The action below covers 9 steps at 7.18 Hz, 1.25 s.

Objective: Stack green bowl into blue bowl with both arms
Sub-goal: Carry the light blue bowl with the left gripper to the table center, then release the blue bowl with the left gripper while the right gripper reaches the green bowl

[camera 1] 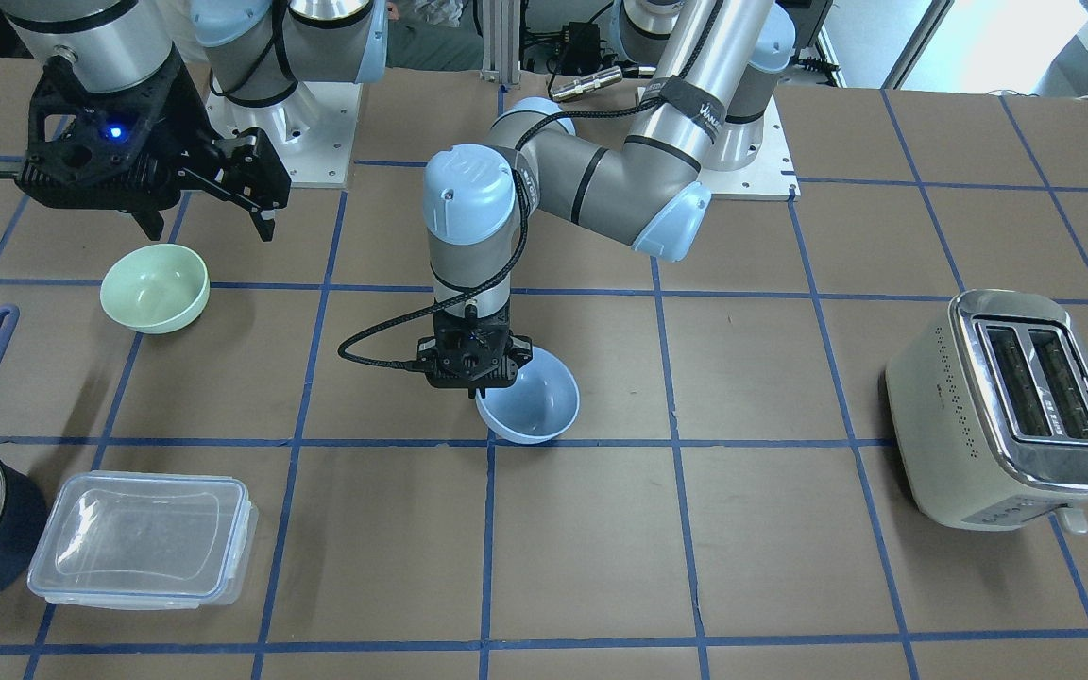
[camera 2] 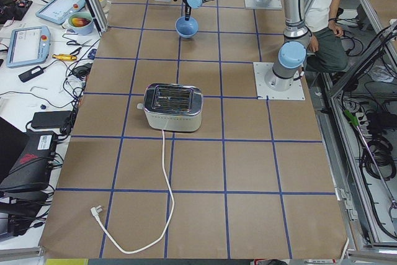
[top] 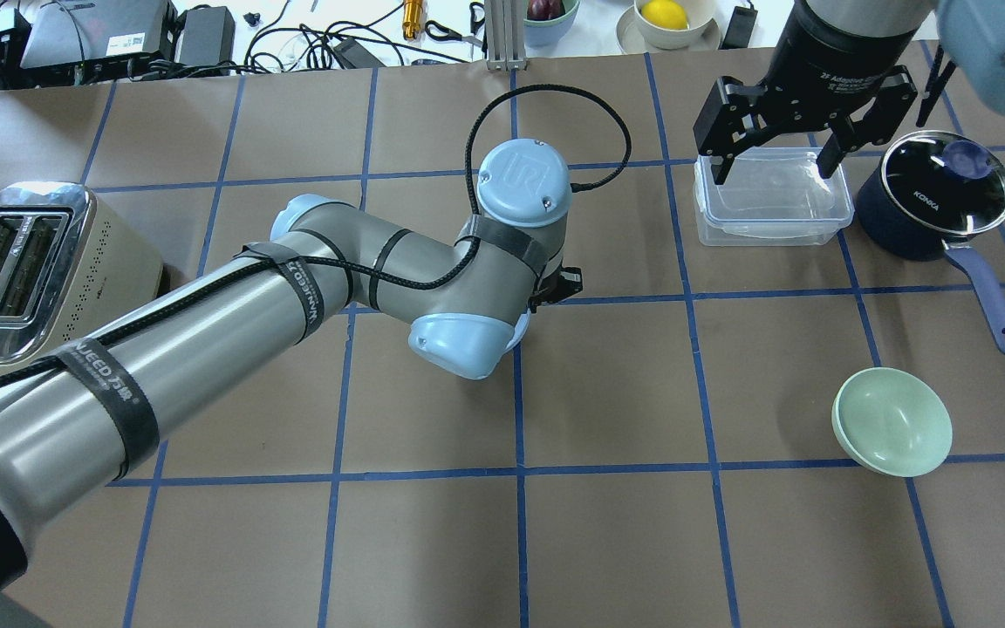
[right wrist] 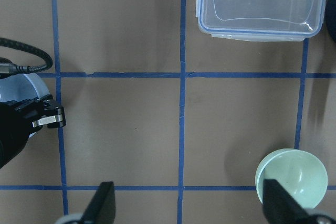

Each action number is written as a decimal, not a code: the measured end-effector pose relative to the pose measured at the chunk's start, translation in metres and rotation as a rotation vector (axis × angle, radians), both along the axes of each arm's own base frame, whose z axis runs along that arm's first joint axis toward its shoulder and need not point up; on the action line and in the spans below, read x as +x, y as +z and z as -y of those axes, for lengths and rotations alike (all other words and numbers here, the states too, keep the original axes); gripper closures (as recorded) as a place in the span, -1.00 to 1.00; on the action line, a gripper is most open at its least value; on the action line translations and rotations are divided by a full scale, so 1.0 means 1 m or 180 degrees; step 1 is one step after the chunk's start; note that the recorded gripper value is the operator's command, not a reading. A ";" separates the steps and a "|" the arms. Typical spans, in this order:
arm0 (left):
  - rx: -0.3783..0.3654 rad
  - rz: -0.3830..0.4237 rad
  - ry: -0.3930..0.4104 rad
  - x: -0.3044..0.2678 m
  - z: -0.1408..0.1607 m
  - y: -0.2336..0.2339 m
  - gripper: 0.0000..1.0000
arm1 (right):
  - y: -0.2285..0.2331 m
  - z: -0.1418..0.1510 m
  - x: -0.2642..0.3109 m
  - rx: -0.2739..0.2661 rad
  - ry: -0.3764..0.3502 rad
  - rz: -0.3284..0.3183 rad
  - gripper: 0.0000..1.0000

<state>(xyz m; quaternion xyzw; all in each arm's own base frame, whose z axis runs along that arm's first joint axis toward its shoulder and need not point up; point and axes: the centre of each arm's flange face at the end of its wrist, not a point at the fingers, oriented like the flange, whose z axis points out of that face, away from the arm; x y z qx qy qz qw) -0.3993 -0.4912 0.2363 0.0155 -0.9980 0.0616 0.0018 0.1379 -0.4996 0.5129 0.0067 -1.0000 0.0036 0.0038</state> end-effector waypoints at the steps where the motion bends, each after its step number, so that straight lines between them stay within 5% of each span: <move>1: 0.0009 -0.0008 0.0033 -0.005 -0.001 -0.003 -1.00 | -0.001 0.001 -0.005 0.0010 -0.0008 -0.0008 -1.00; 4: -0.0109 -0.0055 0.0135 0.017 0.020 0.050 -1.00 | -0.031 0.013 -0.077 0.0165 -0.0033 0.0007 -1.00; 7: 0.0122 -0.0058 0.0011 0.160 0.066 0.126 -1.00 | -0.137 -0.008 -0.185 0.0611 -0.0270 0.0002 -1.00; 9: 0.0167 -0.0057 -0.0211 0.215 0.050 0.179 -1.00 | -0.204 -0.039 -0.241 0.0840 -0.0531 0.0027 -0.90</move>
